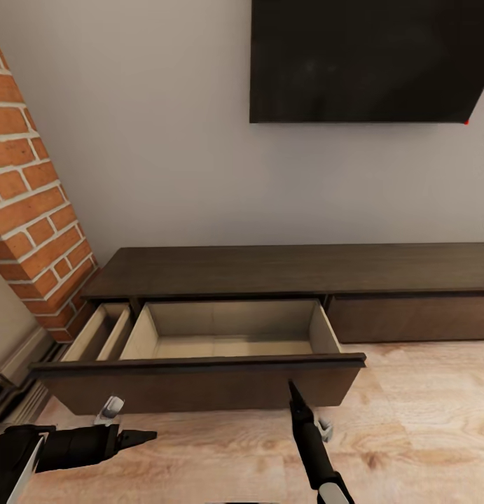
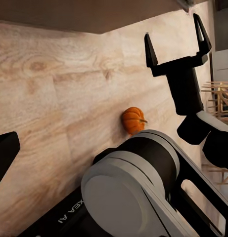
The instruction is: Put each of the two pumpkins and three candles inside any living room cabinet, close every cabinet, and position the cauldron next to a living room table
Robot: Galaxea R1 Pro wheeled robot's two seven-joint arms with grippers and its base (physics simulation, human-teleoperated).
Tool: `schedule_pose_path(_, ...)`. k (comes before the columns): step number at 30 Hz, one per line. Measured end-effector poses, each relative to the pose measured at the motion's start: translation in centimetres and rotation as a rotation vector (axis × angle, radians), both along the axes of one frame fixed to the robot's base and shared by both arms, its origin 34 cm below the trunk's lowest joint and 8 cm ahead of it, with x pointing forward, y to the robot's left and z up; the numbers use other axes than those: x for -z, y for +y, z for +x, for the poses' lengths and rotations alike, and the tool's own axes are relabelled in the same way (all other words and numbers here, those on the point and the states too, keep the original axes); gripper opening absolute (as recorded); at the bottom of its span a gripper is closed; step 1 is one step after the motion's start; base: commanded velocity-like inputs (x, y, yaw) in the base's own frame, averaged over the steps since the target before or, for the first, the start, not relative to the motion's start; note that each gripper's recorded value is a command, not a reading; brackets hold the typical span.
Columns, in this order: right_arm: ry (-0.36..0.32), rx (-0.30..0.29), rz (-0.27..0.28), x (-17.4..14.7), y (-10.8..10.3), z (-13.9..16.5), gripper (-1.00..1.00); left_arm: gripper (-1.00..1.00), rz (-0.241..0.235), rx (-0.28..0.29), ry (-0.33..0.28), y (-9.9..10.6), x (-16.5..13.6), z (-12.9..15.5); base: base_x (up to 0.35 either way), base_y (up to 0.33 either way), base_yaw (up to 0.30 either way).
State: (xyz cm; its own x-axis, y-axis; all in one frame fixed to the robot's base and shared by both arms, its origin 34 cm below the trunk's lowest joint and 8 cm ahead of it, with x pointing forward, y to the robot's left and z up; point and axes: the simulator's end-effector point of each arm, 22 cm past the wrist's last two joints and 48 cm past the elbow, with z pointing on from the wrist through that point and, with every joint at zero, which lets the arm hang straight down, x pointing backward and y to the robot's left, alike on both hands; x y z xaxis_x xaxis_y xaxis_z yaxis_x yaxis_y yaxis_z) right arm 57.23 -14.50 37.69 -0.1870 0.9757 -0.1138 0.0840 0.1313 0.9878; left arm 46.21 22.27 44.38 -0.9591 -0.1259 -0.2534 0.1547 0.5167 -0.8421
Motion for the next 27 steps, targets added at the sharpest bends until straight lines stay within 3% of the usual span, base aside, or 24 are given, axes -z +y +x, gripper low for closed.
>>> schedule_pose_path(4,0.009,-0.034,0.029,0.0,0.8,-0.1,1.00,1.00,0.000,0.000,0.000,0.0,0.0,0.0,-0.149,0.000,0.000)
schedule_pose_path(16,0.051,-0.205,0.197,-0.8,3.1,-1.5,1.00,1.00,0.005,0.001,-0.030,-0.2,-1.1,0.1,-0.011,0.000,0.000)
schedule_pose_path(20,0.159,-0.261,0.241,1.5,1.6,-5.3,1.00,1.00,0.011,0.001,-0.028,-0.1,-1.9,0.4,0.000,0.000,0.000)
schedule_pose_path(27,0.372,-0.259,0.272,6.4,-0.9,-11.7,1.00,1.00,0.072,0.039,-0.002,-0.5,-1.9,-0.1,0.000,0.000,0.000)
